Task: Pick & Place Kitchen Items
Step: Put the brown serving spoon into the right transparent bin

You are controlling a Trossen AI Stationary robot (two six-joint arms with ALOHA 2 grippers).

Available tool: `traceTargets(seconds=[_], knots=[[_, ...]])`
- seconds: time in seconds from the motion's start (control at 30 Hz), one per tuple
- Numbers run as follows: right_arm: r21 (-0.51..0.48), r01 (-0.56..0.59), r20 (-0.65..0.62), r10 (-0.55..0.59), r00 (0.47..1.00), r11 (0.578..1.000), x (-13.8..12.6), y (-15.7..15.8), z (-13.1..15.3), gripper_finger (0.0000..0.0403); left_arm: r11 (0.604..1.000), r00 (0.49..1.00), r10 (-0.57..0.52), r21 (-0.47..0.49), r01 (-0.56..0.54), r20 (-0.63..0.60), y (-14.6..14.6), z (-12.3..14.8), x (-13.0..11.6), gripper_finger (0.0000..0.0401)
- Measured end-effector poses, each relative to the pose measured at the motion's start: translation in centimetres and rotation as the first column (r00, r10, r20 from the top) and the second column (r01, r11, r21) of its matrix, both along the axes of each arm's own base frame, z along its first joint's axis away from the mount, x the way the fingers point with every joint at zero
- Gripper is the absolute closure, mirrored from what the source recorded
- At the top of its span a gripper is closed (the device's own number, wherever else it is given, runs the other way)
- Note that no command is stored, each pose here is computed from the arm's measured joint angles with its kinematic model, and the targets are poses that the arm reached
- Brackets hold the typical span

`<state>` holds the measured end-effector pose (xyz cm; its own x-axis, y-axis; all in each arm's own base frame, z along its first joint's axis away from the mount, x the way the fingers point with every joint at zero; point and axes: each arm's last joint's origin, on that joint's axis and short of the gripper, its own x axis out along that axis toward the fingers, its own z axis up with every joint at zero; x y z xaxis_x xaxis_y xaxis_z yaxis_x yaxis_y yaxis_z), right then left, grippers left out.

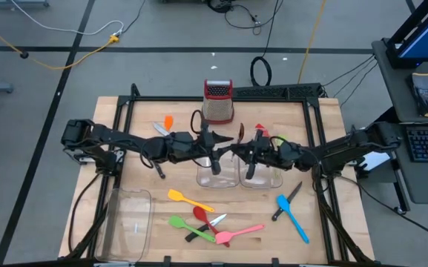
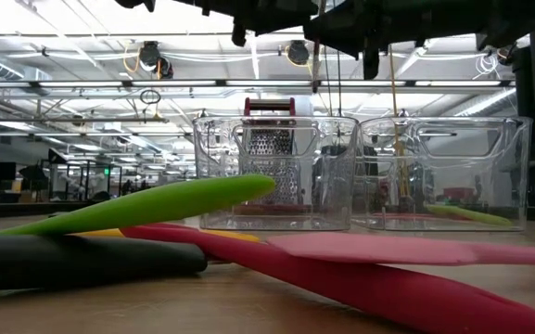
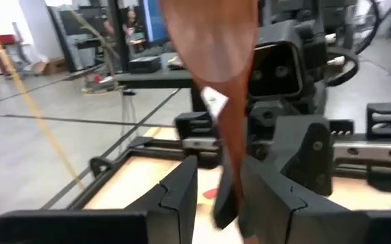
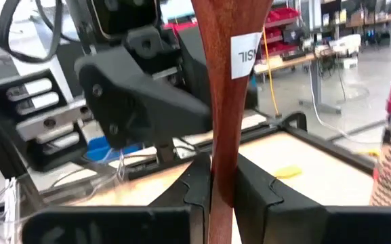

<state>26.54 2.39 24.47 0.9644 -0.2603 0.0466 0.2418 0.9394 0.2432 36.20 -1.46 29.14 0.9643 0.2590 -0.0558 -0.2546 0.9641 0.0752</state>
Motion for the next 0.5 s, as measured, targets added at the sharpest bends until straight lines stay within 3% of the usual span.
traceTargets(seconds=[0.3, 0.5], knots=[[0.158, 0.015, -0.155, 0.009, 0.988, 0.987, -2.3, -0.3, 0.2, 0.0375, 0.999, 0.989, 0.043, -0.011, -0.045, -0.144, 0.2, 0.3, -1.7, 0.0284], [0.356, 0.008, -0.242, 0.084, 0.967, 0.934, -4.2, -0.3, 0.0, 0.0375, 0.999, 0.974, 0.045, -0.007, -0.048, -0.22, 0.3, -0.3, -2.0, 0.0283]])
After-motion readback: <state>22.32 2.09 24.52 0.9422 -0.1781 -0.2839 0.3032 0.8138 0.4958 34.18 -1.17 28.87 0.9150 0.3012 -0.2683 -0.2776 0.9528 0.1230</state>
